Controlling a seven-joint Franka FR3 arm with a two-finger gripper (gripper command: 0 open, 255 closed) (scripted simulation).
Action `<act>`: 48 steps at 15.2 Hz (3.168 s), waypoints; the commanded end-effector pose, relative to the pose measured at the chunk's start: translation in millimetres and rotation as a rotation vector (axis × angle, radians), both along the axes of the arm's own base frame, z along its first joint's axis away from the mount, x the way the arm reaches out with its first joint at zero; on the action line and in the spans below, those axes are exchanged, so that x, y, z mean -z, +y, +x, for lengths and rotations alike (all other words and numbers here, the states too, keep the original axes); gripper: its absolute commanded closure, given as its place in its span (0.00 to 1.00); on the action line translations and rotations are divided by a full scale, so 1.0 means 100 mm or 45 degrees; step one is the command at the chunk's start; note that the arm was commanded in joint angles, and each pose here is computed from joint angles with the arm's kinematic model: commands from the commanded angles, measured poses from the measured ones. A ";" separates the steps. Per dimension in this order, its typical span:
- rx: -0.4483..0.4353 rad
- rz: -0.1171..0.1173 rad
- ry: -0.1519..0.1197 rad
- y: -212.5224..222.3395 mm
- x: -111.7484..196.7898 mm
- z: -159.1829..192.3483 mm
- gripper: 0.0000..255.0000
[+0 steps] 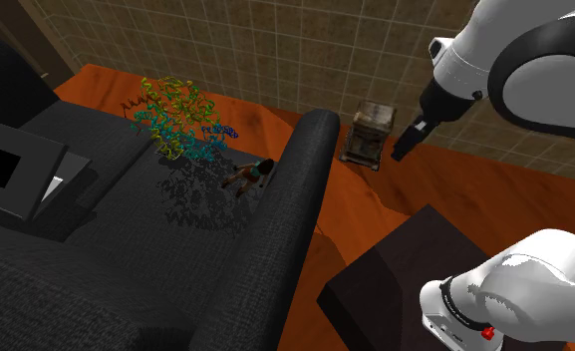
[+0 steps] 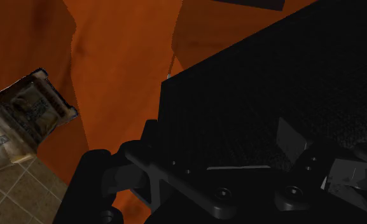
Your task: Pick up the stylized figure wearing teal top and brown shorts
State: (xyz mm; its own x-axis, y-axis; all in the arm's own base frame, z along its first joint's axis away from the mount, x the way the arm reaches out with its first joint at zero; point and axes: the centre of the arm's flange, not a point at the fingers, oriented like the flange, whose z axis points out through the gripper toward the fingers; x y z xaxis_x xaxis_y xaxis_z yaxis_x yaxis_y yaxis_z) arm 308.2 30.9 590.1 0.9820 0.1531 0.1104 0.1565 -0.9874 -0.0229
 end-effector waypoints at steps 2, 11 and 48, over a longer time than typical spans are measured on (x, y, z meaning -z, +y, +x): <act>-0.015 -0.002 0.004 0.07 0.04 0.11 0.00; -0.153 -0.021 0.036 0.77 0.43 1.04 0.00; -0.438 -0.062 0.102 2.48 1.73 2.68 1.00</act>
State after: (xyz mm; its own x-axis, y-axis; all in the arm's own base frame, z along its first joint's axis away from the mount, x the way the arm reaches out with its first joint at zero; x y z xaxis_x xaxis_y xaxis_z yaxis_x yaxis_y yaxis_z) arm 576.5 279.7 418.1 0.8769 0.4802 0.0205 0.4804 -0.8770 -0.0033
